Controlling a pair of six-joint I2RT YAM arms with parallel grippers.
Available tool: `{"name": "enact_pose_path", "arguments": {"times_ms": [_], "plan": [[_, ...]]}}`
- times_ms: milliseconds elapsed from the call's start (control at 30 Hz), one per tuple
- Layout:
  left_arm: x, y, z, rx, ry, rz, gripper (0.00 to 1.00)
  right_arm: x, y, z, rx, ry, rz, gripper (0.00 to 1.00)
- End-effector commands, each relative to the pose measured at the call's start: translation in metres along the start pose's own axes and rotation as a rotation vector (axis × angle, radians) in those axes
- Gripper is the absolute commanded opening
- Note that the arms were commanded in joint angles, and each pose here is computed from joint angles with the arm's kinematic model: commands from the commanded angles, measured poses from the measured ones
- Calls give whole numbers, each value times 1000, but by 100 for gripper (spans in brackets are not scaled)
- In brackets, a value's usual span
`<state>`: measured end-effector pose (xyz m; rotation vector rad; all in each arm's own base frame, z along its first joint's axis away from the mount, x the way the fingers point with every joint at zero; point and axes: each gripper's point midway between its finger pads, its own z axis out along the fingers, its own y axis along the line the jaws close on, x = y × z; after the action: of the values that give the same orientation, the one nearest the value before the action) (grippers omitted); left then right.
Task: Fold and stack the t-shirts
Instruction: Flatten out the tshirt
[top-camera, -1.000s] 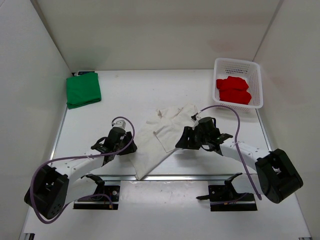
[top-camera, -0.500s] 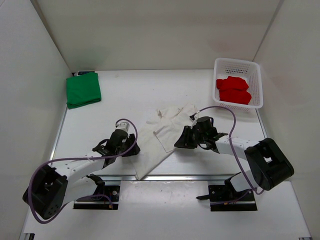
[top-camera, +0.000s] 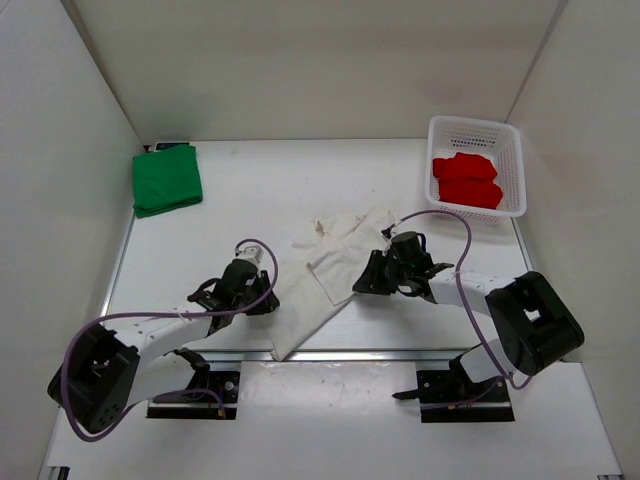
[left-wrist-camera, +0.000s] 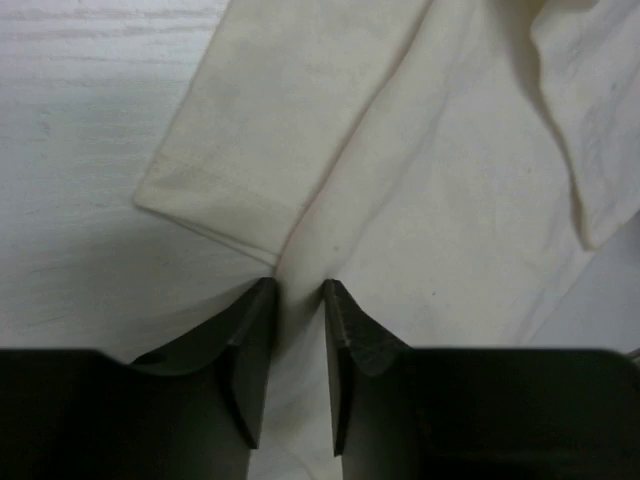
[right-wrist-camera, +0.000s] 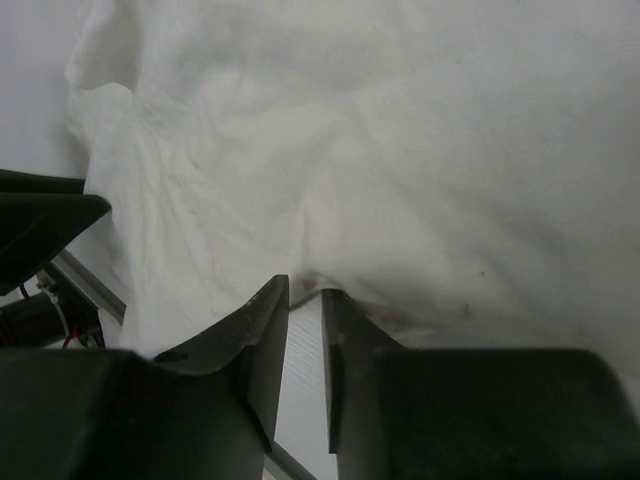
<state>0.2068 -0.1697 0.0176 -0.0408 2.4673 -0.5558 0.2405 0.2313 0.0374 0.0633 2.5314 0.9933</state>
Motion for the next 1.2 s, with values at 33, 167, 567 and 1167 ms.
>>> {"name": "enact_pose_path", "arguments": {"times_ms": [33,167,567,1167], "plan": [[49,20,-3,-53,178,17,32,-17,16,5,-36,-44,-36,15],[34,12,-2,-39,141,-12,6,-32,33,-1,-70,-97,-83,0],[-209,-66,-76,157,-305,-58,0,-203,168,-172,-203,-588,-381,0],[-371,-71,-350,-101,-1007,-34,0,-210,381,-447,-431,-1134,-735,0]]}}
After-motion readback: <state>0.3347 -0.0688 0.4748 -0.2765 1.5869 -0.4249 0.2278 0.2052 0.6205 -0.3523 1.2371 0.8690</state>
